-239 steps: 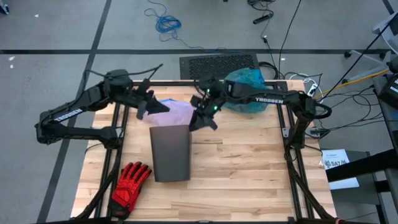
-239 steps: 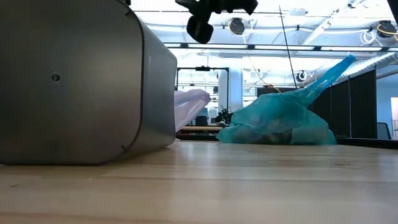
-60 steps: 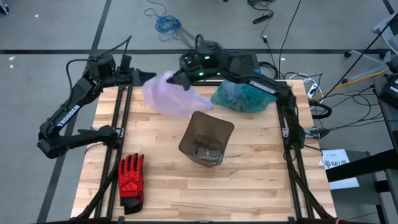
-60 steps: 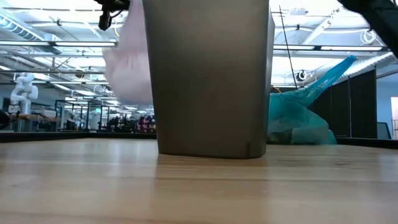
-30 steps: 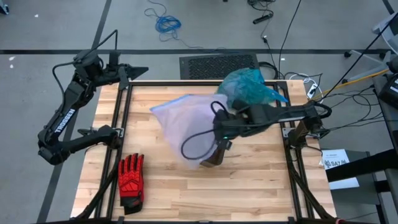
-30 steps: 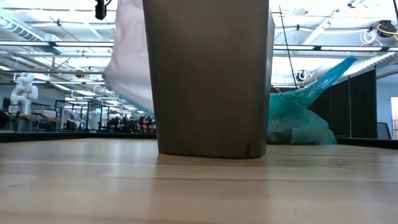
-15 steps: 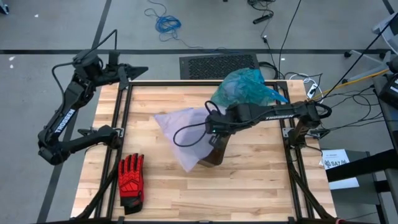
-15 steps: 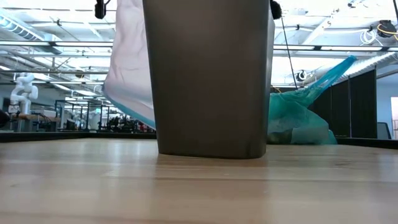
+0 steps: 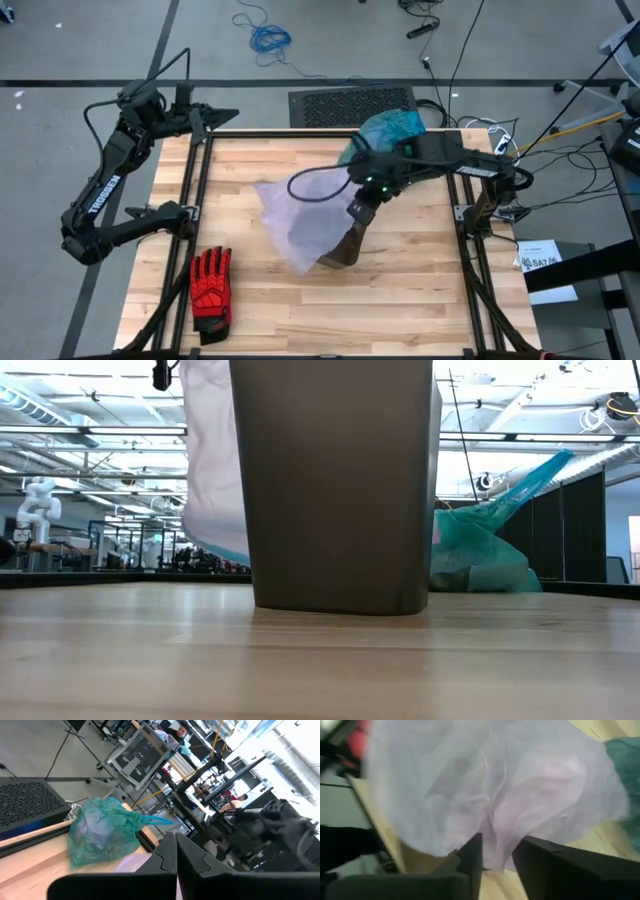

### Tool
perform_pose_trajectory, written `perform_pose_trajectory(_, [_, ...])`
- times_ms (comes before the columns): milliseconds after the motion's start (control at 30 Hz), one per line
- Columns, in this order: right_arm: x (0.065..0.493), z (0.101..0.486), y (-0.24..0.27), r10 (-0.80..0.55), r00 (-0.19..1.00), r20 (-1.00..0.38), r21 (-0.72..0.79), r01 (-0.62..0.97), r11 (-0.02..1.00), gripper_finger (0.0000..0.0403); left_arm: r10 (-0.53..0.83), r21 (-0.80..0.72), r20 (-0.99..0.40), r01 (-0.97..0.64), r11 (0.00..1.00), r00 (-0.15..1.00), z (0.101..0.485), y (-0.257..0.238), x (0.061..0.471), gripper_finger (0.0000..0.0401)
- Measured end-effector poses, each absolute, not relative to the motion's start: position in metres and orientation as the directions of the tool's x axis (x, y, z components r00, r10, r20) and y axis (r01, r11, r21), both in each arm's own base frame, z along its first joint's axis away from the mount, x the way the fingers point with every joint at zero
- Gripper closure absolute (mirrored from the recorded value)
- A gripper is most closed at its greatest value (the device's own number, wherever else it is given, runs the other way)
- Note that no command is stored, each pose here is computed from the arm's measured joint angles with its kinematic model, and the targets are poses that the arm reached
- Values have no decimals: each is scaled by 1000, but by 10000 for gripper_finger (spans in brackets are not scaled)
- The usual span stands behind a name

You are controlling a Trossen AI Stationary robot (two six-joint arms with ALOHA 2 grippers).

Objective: Place trash/remove bag and relplace
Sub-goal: Put the pink trash bag into the trash bin

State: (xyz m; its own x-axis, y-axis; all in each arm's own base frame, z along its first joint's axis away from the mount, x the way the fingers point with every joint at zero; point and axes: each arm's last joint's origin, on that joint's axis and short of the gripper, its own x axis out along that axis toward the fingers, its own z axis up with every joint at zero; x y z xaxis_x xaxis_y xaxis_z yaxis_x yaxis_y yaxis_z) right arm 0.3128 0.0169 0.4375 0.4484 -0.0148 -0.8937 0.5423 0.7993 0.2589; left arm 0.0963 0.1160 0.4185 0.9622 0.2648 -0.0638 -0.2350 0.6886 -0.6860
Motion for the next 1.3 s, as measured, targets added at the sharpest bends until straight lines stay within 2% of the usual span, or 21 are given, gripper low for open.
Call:
perform_pose_trajectory(100, [309,453,18,48,519,-853,358,516,778,268,250,-687,-64,-224,691,966,418,116,96,401])
perform_pose_trajectory(200, [320,470,20,91,682,-725,466,389,795,244,247,-683,-64,-222,695,967,418,115,96,401])
perform_pose_trajectory(267, [336,476,21,76,769,-634,475,310,824,251,247,-684,-65,-223,695,967,418,116,97,401])
perform_pose_trajectory(333, [355,467,21,70,784,-616,437,267,859,281,247,-682,-65,-223,696,967,418,116,97,401])
perform_pose_trajectory(433, [386,430,15,57,693,-719,355,296,887,354,247,-658,-65,-227,718,967,418,116,97,401])
perform_pose_trajectory(500, [398,402,10,48,576,-816,299,350,888,389,247,-648,-65,-229,727,967,418,116,97,401])
perform_pose_trajectory(567, [397,384,10,70,451,-890,271,398,876,394,247,-648,-65,-229,726,967,418,116,97,401])
perform_pose_trajectory(667, [382,380,24,128,310,-942,260,434,863,401,246,-648,-65,-228,726,967,418,116,97,401])
perform_pose_trajectory(767, [365,399,39,177,338,-924,317,420,850,402,247,-648,-65,-229,726,967,418,116,97,401])
perform_pose_trajectory(867, [340,425,46,212,399,-892,397,469,789,402,247,-648,-64,-229,726,967,418,116,97,401])
perform_pose_trajectory(933, [331,434,46,188,429,-883,410,513,755,403,247,-649,-65,-229,726,967,418,116,97,401])
perform_pose_trajectory(1033, [331,434,37,83,446,-891,357,574,737,403,247,-648,-65,-229,726,967,418,116,97,401])
perform_pose_trajectory(1100, [335,426,27,59,423,-904,324,591,739,403,246,-650,-67,-230,724,967,418,117,97,401])
perform_pose_trajectory(1200, [347,399,14,40,328,-944,236,585,776,403,246,-651,-68,-230,723,967,418,117,97,401])
perform_pose_trajectory(1300, [353,369,3,100,212,-972,209,591,779,403,246,-652,-68,-230,722,967,418,117,97,401])
